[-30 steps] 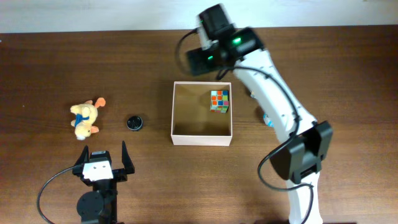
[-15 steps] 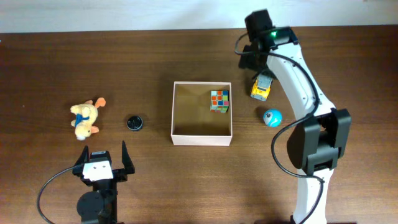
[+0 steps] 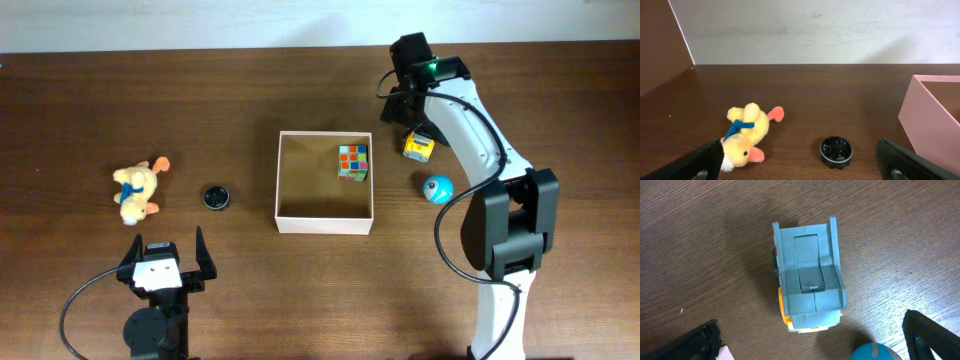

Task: Pack container
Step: 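Raise the right gripper and move it over the toy dump truck, then lower the right gripper and grasp the yellow-grey dump truck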

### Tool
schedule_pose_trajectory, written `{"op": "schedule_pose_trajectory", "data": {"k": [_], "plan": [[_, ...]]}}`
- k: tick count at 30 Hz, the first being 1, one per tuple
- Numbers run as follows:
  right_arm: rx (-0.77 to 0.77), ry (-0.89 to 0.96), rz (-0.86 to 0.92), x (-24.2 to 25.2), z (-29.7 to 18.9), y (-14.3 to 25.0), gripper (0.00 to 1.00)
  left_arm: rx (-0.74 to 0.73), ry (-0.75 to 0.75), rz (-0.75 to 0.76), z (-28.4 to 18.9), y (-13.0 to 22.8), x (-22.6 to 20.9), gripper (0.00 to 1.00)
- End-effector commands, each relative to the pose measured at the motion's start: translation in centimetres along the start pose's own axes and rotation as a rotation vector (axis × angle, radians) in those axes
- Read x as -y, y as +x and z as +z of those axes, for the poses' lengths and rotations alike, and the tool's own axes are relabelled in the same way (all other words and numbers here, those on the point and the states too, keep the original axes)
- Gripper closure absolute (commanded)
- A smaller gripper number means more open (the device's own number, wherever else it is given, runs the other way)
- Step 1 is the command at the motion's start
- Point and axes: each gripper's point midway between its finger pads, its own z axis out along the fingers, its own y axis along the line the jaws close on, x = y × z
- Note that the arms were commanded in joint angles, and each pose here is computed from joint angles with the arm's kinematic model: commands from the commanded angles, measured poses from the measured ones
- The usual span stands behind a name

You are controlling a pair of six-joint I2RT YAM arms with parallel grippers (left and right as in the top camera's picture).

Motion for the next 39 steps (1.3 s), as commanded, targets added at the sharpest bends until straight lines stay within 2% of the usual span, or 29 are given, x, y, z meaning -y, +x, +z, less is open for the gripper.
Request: {"op": "schedule_pose_trajectory", "data": {"k": [1,13,24,31,39], "plan": [[-0.027,0.022,-0.005,0.5,1.7,0.5,0.01,0.007,0.006,0.015,0.0,0.0,0.1,0.01],[0.019,0.104,-0.051,1.8,4.1,0.8,0.01,0.007,0.006,0.015,0.0,0.0,0.1,0.01],[-0.017,0.066,-0.147,1.2,4.2,1.3,0.01,0.007,0.006,0.015,0.0,0.0,0.1,0.01],[-0.009,0.055,-0.182,1.0,4.2,1.1,0.25,0.007,0.006,0.015,0.0,0.0,0.1,0.01],[-0.008,0.055,-0.182,1.0,4.2,1.1,0.34,0.007,0.006,0.015,0.0,0.0,0.1,0.01]]}}
